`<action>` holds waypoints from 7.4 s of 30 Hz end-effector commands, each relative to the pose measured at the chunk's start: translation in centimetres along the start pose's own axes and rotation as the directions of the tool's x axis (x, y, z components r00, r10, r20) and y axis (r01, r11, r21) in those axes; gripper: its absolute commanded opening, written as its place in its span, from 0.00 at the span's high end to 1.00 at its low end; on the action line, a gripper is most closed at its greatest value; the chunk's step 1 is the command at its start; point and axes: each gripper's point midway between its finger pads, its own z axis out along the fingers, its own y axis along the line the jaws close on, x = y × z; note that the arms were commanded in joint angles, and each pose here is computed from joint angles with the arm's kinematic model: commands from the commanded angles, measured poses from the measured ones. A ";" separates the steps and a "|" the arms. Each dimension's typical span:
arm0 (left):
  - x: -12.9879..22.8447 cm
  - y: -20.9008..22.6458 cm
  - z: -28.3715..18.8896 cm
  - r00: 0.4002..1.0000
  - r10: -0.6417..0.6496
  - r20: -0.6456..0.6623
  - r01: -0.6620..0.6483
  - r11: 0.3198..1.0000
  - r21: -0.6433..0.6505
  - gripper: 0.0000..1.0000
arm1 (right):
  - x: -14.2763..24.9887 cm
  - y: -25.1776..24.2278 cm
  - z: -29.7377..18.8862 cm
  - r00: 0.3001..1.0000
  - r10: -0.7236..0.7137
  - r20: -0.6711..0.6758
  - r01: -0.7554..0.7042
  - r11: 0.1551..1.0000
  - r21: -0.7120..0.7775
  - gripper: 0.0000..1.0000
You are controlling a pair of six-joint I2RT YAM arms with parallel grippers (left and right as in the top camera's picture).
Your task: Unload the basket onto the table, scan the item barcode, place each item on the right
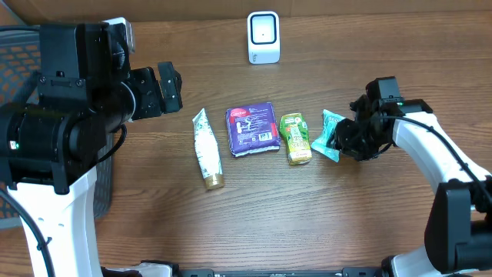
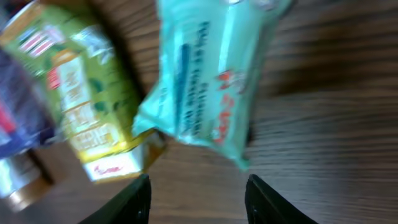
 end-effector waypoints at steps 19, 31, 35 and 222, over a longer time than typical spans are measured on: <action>-0.3 0.3 0.0 1.000 0.011 0.006 -0.011 1.000 -0.011 0.00 | -2.2 -0.9 4.0 0.982 0.068 0.177 -0.056 0.996 -0.073 0.50; -0.3 0.3 0.0 1.000 0.011 0.006 -0.011 1.000 -0.011 0.01 | -1.2 -0.7 4.4 0.988 0.102 0.113 -0.091 0.991 -0.100 0.96; -0.3 0.3 0.0 1.000 0.011 0.006 -0.011 1.000 -0.011 0.00 | -2.0 -1.2 1.8 0.983 0.077 0.169 -0.075 0.997 -0.022 0.96; -0.3 0.2 0.0 1.000 0.012 0.006 -0.012 1.000 -0.011 0.00 | -4.2 -14.2 1.3 0.888 0.418 0.194 -0.428 0.904 0.013 0.45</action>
